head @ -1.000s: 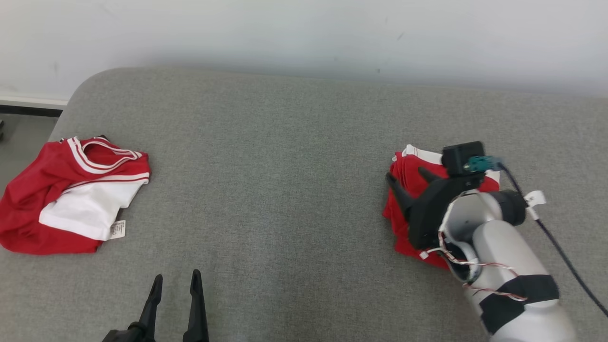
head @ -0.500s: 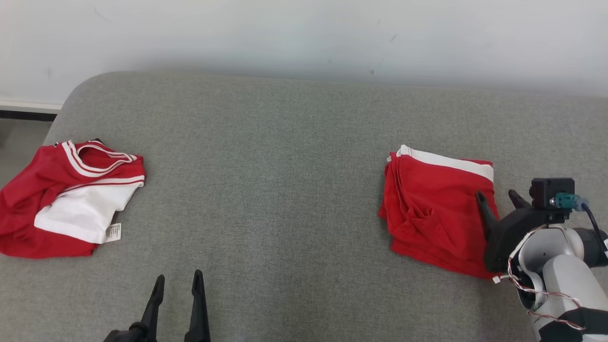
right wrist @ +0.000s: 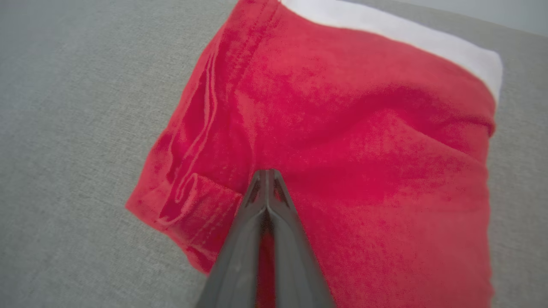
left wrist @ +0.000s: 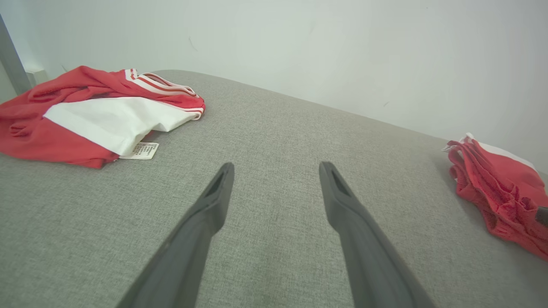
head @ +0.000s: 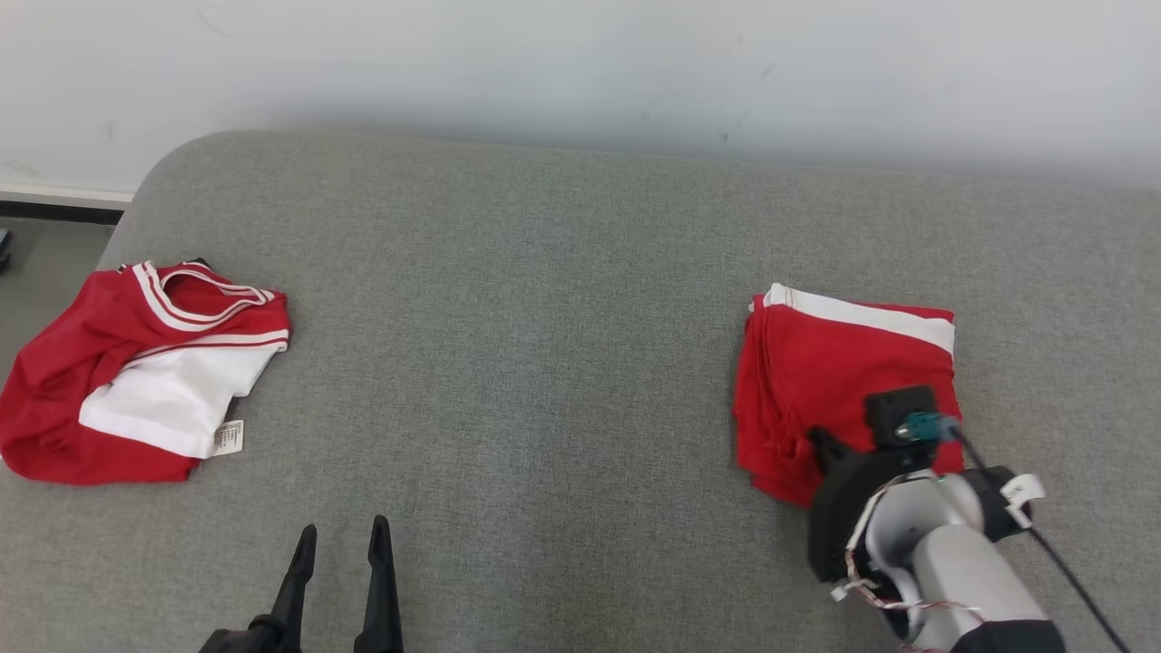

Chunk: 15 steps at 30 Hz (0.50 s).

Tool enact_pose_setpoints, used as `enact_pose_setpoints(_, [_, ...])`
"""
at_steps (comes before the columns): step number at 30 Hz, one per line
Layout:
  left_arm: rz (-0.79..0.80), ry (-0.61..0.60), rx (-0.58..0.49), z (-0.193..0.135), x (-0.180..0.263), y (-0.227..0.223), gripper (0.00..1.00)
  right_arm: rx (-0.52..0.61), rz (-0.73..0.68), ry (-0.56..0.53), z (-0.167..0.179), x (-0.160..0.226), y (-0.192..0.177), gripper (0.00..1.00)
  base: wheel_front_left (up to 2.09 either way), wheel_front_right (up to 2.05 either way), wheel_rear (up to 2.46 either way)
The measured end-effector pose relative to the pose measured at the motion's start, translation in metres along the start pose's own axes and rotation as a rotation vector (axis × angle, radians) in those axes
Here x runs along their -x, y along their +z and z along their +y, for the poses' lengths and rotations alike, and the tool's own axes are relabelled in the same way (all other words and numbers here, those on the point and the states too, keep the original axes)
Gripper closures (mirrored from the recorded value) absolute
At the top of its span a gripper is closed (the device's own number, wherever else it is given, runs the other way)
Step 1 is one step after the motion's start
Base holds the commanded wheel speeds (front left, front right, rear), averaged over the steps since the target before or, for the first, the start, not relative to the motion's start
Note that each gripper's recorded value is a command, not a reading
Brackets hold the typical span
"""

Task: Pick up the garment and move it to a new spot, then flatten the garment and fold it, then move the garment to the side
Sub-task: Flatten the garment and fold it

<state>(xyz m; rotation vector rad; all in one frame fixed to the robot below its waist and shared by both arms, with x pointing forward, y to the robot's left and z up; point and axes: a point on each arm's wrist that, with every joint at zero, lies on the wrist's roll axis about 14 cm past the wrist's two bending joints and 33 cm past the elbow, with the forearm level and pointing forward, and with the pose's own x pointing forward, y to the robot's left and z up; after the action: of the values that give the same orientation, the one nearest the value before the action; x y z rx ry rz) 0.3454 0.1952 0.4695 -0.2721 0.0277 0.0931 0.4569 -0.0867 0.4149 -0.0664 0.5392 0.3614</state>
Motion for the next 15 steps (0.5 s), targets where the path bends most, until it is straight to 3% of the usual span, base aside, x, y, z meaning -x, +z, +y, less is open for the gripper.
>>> enact_pose_setpoints(6, [-0.010, 0.002, 0.001, 0.001, 0.001, 0.003, 0.00, 0.064, 0.042, 0.138, 0.057, 0.002, -0.012, 1.00, 0.00, 0.00, 0.00])
enact_pose_setpoints(15, [-0.013, 0.000, 0.002, 0.000, 0.004, 0.004, 0.00, 0.072, 0.063, 0.253, 0.100, 0.016, -0.023, 1.00, 0.00, 0.00, 0.00])
